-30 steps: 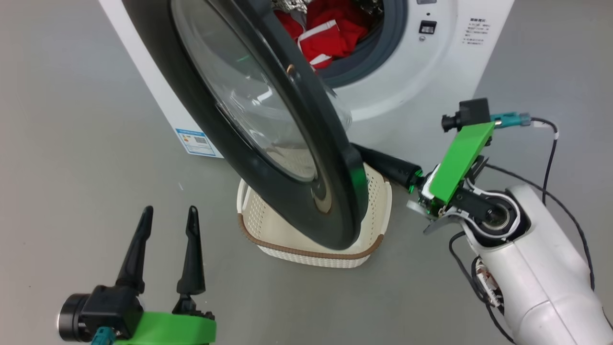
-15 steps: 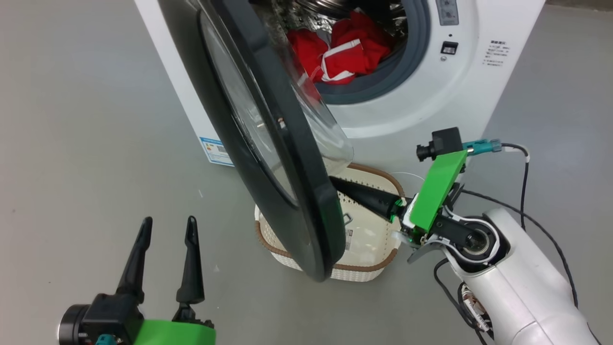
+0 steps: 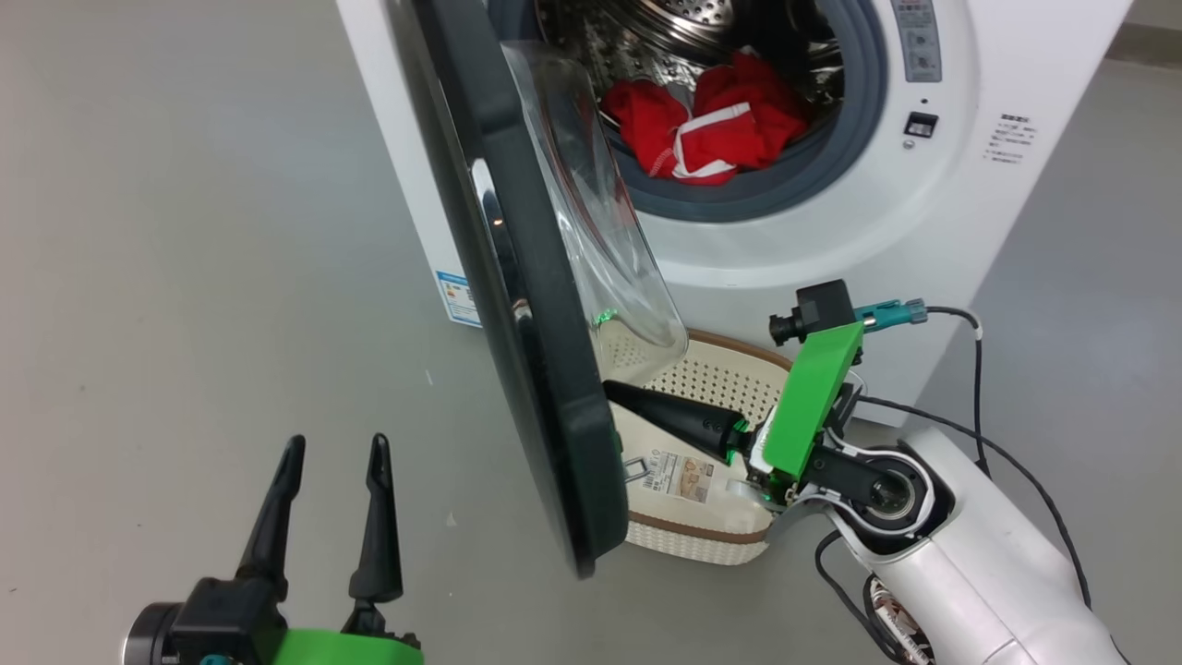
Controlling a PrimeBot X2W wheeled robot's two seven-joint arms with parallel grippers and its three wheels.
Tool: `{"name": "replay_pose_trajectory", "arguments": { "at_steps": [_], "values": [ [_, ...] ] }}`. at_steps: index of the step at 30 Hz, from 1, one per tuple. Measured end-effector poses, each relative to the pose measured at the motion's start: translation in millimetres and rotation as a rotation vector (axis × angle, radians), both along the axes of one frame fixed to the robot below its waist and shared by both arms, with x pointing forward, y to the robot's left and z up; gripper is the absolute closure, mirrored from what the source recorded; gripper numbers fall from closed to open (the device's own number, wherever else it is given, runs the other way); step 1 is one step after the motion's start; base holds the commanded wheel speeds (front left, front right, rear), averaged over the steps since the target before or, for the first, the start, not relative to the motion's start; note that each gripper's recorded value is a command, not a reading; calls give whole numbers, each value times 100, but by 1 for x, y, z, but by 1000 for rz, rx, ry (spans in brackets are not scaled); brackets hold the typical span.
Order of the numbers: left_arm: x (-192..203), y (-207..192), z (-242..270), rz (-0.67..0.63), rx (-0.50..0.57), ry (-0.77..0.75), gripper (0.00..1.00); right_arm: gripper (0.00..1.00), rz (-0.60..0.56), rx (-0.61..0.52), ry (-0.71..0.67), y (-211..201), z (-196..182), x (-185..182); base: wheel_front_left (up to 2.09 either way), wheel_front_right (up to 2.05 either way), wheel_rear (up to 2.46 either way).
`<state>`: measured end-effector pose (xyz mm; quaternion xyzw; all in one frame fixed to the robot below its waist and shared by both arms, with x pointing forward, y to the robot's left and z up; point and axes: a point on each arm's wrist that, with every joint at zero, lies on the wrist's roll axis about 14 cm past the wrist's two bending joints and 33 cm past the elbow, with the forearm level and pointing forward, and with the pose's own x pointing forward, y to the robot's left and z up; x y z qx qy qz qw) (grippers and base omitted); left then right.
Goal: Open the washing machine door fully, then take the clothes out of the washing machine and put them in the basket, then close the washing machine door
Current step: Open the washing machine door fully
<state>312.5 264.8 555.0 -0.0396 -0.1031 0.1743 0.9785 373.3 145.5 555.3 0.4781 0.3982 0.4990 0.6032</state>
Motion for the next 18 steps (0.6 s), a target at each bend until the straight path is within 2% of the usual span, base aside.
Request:
{"name": "replay_pose_trajectory", "arguments": {
  "at_steps": [18],
  "values": [
    [-28,18,4,70,2,-3,0,100,115,15,12,36,4,-36,0,0,0]
  ]
}}
